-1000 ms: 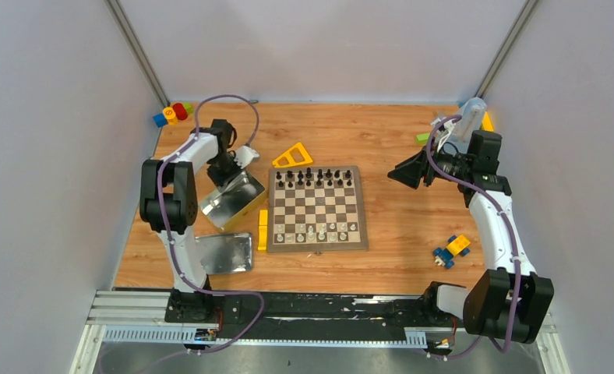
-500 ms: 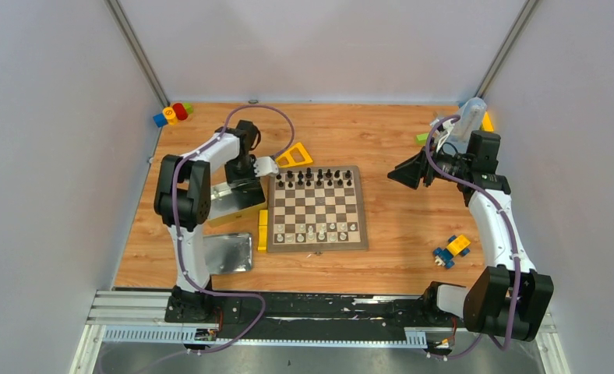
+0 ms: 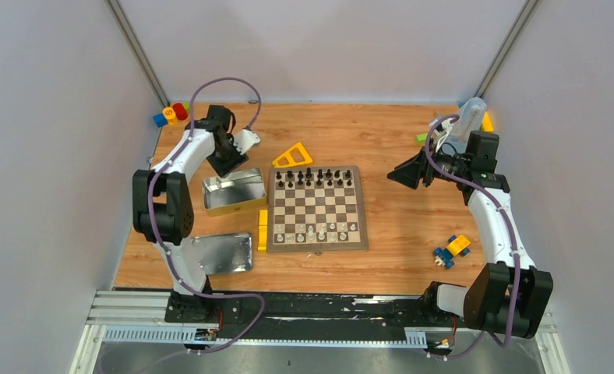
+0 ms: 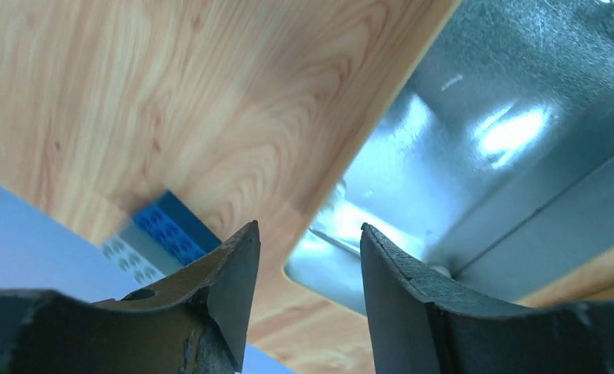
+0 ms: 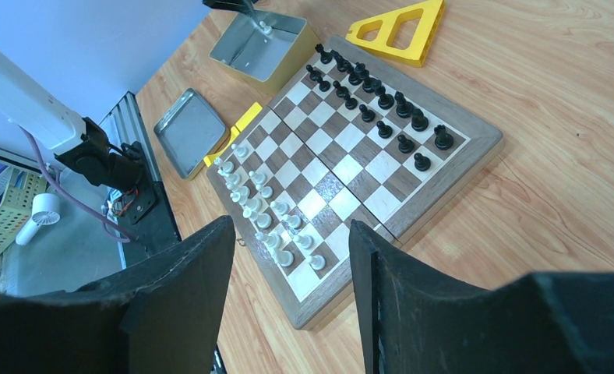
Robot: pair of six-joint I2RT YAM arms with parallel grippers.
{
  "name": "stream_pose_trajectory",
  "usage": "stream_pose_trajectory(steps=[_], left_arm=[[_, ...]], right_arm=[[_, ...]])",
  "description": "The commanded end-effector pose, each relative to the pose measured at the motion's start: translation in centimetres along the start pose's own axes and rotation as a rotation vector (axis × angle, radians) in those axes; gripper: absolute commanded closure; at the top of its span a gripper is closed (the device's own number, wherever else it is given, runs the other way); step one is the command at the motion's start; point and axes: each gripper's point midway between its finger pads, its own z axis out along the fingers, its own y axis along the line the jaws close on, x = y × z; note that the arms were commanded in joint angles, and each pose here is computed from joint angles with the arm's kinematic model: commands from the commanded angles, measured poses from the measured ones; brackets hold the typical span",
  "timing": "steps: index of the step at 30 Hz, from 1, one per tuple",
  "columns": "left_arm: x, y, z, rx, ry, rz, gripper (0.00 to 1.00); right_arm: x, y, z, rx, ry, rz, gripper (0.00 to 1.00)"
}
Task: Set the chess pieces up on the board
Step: Adjust the storage box at the center of the board.
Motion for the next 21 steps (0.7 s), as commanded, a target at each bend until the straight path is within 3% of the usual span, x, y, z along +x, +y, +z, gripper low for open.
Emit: stream_pose_trajectory(steps=[1, 5, 9, 15, 21], left_arm=[[-0.1, -0.3, -3.3, -0.080, -0.099, -0.262, 0.41], [1.5, -2.2, -3.4, -0.055, -0.076, -0.414, 0.44], [2.5, -4.2, -2.8, 0.005, -0.065, -0.478, 0.47], [3.4, -6.1, -0.8, 0.068, -0.036, -0.480, 0.50], [4.4, -7.4, 0.3, 0.130, 0.000, -0.394, 0.56]], right_arm=[[-1.3, 0.6, -0.2, -0.027, -0.021, -0.068, 0.43], [-1.3, 0.8, -0.2, -0.035, -0.021, -0.066, 0.43], [-1.4, 0.9, -0.3, -0.036, -0.023, -0.070, 0.43], [-1.5, 1.1, -0.4, -0.035, -0.026, -0.076, 0.43], [-1.4, 1.1, -0.4, -0.035, -0.025, -0.077, 0.43]])
